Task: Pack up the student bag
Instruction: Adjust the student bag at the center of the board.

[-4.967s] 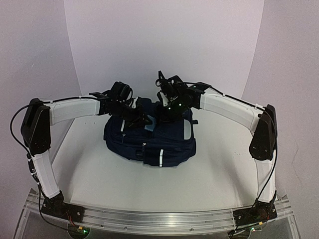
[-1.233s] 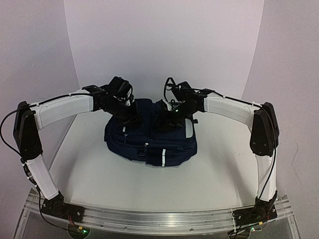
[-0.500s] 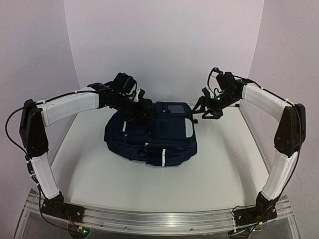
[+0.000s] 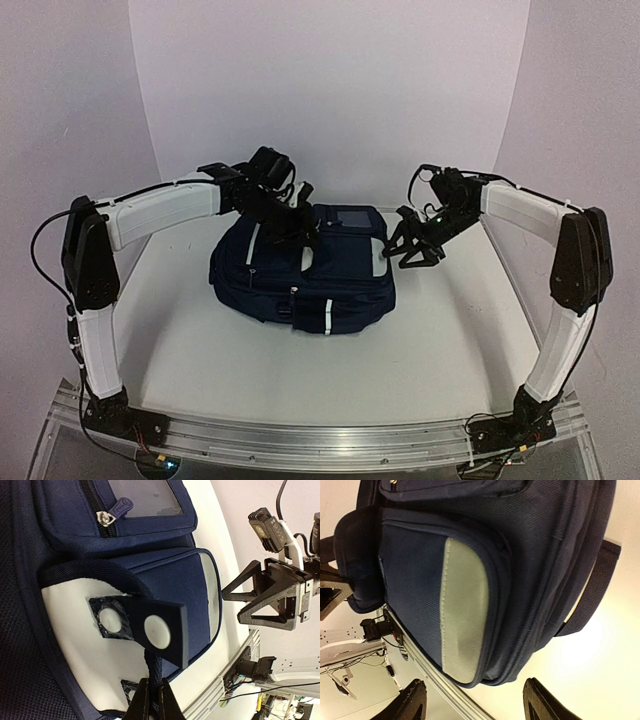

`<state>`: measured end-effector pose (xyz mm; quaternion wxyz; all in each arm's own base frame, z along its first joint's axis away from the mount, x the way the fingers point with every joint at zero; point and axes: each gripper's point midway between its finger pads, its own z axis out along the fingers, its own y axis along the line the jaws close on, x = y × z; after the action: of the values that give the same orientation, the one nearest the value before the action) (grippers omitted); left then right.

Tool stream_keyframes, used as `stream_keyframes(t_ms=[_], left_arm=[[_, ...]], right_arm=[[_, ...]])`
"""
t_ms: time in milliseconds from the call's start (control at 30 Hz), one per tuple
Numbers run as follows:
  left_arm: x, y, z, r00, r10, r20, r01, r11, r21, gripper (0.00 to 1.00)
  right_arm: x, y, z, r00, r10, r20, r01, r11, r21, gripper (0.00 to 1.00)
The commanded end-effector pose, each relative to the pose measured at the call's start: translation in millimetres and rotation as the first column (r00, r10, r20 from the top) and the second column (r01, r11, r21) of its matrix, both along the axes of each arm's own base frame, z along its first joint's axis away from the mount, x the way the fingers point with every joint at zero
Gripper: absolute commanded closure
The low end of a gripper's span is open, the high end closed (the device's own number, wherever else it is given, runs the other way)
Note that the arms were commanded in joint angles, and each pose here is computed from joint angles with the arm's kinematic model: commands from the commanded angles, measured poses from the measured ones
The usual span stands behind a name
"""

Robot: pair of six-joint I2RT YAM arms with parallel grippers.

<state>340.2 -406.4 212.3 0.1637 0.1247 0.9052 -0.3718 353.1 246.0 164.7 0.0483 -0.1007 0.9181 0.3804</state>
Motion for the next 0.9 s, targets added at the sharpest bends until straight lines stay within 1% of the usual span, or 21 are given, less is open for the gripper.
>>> stream_keyframes(t_ms=[0,167,367,467,500,567,633,733,833,867], left_arm=[[-9.2,-19.9,10.7,0.996,-0.085,0.038,0.085,0.996,0.006,1.0],[-11.3,-32.1,4.1,0.993,-0.116,0.03,0.115,0.993,0.021,1.0],[-1.5,-42.6,-7.9,0.994,-0.112,0.016,0.111,0.993,0.029,1.0],[2.3,-49.6,-24.7,0.993,-0.118,-0.019,0.119,0.992,0.048,1.0],[2.5,-52.1,-28.0,0.992,-0.122,-0.03,0.123,0.991,0.049,0.98],[1.5,-56.0,-35.0,0.99,-0.133,-0.054,0.136,0.99,0.046,0.88],[-1.9,-58.6,-36.7,0.986,-0.15,-0.073,0.153,0.988,0.034,0.74],[-9.5,-62.5,-29.0,0.979,-0.191,-0.073,0.193,0.981,0.017,0.57],[-13.6,-62.3,-21.3,0.976,-0.21,-0.062,0.212,0.977,0.027,0.43],[-13.9,-61.5,-17.1,0.976,-0.21,-0.059,0.211,0.977,0.026,0.41]], right_arm=[[-8.9,9.3,2.7,0.999,0.029,-0.022,-0.028,0.999,0.043,0.35],[-9.6,13.4,0.2,0.999,0.036,-0.016,-0.036,0.998,0.043,0.36],[-9.8,14.5,4.0,0.999,0.033,-0.011,-0.033,0.998,0.05,0.36],[-10.6,13.8,5.9,1.0,0.03,-0.007,-0.029,0.998,0.048,0.36],[-10.7,13.3,5.9,1.0,0.029,-0.006,-0.028,0.999,0.046,0.36],[-10.2,12.4,7.2,1.0,0.026,0.001,-0.026,0.999,0.042,0.36],[-9.9,11.9,9.8,1.0,0.025,0.013,-0.025,0.999,0.039,0.36],[-9.8,9.4,12.8,0.999,0.019,0.03,-0.02,0.999,0.029,0.36],[-11.2,7.6,14.6,0.999,0.016,0.041,-0.017,1.0,0.021,0.35],[-12.4,7.2,15.2,0.999,0.016,0.044,-0.017,1.0,0.019,0.35]])
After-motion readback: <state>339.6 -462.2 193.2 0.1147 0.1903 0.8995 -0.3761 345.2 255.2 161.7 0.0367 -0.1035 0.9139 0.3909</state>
